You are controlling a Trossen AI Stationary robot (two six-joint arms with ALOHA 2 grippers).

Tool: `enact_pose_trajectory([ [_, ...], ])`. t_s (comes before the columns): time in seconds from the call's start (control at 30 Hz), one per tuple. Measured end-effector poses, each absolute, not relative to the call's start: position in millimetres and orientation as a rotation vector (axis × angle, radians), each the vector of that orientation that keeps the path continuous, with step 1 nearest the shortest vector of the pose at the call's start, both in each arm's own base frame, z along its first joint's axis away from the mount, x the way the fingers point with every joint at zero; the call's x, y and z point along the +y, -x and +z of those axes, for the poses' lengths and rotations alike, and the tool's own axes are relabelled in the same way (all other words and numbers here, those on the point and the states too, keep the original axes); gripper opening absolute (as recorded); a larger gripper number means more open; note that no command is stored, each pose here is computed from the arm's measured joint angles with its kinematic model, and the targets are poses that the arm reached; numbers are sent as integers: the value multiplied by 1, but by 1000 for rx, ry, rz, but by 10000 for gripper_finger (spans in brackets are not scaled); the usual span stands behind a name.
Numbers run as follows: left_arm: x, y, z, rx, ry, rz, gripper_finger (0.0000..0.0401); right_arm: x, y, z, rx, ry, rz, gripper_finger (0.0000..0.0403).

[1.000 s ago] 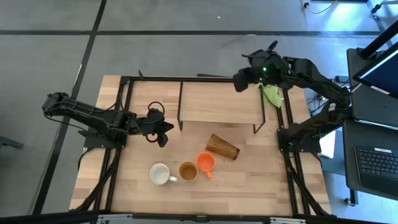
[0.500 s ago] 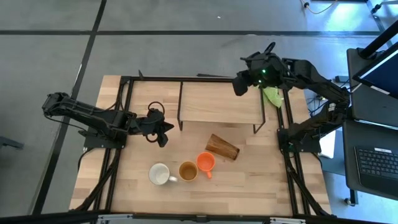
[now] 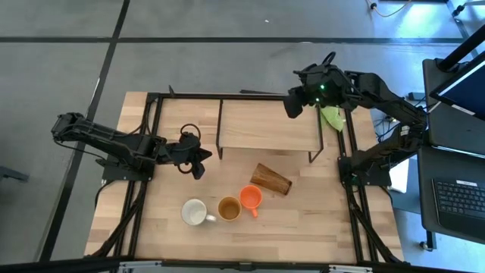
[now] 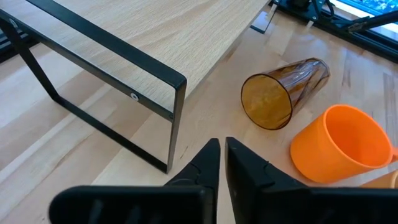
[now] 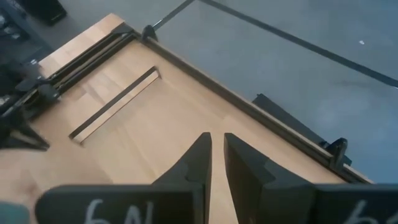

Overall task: Stack small to large cups/mugs on shelf
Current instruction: Put the brown cup on the shelf

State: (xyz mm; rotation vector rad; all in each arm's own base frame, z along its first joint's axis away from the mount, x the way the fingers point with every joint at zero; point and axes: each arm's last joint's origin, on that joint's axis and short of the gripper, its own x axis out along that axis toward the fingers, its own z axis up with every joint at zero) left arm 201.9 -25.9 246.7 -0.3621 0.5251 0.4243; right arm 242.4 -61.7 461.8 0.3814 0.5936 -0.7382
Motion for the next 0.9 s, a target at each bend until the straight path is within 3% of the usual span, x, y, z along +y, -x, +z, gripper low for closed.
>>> enact_pose_trajectory([
  [0.27, -26, -202, 247, 525, 362, 424, 35, -18, -250, 461, 622, -350, -556, 46],
  [0.73, -25, -205, 251, 470, 369, 416, 36, 21, -246, 461, 565, -438, -594, 46],
  [0.9, -28, -213, 263, 369, 473, 282, 28, 38, -240, 456, 585, -404, -631, 46],
])
